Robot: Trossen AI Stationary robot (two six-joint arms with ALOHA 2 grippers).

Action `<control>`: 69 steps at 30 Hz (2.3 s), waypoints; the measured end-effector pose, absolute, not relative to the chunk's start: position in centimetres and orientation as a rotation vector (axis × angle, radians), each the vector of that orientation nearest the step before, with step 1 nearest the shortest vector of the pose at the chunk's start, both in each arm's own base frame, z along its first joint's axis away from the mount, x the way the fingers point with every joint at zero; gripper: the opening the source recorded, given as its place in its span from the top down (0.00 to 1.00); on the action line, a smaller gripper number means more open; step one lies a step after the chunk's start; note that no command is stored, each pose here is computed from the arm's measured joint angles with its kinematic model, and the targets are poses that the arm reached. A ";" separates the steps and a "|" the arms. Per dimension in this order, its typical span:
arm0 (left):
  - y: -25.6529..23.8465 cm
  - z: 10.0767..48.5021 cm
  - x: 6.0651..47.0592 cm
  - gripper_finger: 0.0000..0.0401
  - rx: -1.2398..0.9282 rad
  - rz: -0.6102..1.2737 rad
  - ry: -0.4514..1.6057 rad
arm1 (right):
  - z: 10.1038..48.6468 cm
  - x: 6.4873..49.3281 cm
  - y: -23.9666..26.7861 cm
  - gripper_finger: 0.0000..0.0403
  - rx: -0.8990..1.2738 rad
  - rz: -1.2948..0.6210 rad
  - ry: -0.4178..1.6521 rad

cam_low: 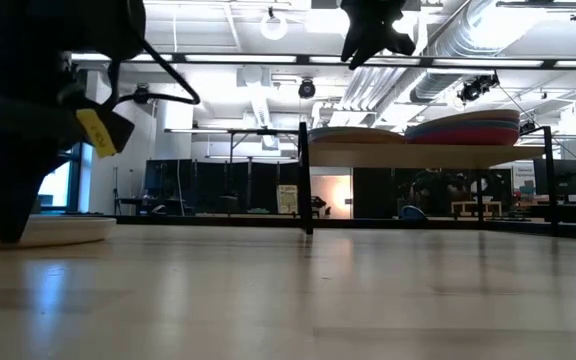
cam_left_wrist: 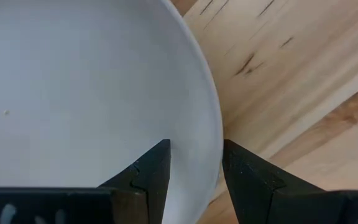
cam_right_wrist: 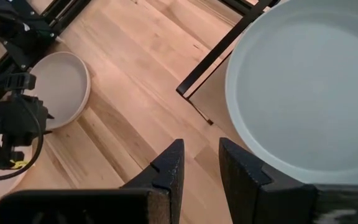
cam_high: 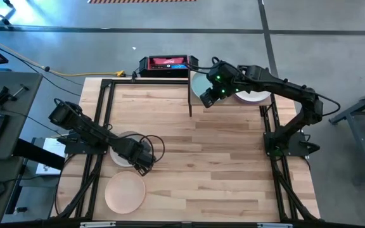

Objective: Place and stack plates onto a shelf
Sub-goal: Stack the gray plate on top of the light blue plate on the shelf

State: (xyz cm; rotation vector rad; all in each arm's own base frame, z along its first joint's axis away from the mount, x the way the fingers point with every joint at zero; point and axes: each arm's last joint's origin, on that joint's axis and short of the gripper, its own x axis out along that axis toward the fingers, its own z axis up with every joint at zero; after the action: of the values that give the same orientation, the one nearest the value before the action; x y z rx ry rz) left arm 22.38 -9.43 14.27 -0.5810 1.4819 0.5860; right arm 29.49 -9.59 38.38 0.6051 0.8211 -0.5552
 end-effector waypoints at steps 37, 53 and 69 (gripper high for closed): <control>-10.4 21.4 25.6 1.00 -0.120 0.238 1.459 | 38.4 29.4 -9.9 0.80 0.669 -0.594 0.803; -8.8 26.5 27.9 1.00 0.594 -0.002 1.317 | 38.1 29.5 -10.3 0.80 0.779 -0.631 0.788; -7.7 28.9 29.2 1.00 0.977 -0.046 1.237 | 36.4 32.7 -8.0 0.80 0.777 -0.549 0.814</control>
State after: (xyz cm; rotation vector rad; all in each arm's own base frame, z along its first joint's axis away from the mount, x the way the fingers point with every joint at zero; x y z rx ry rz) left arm 29.19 -7.73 28.89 0.9766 1.2368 -0.0460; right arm 32.71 -7.99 36.38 0.7769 0.8140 -0.5490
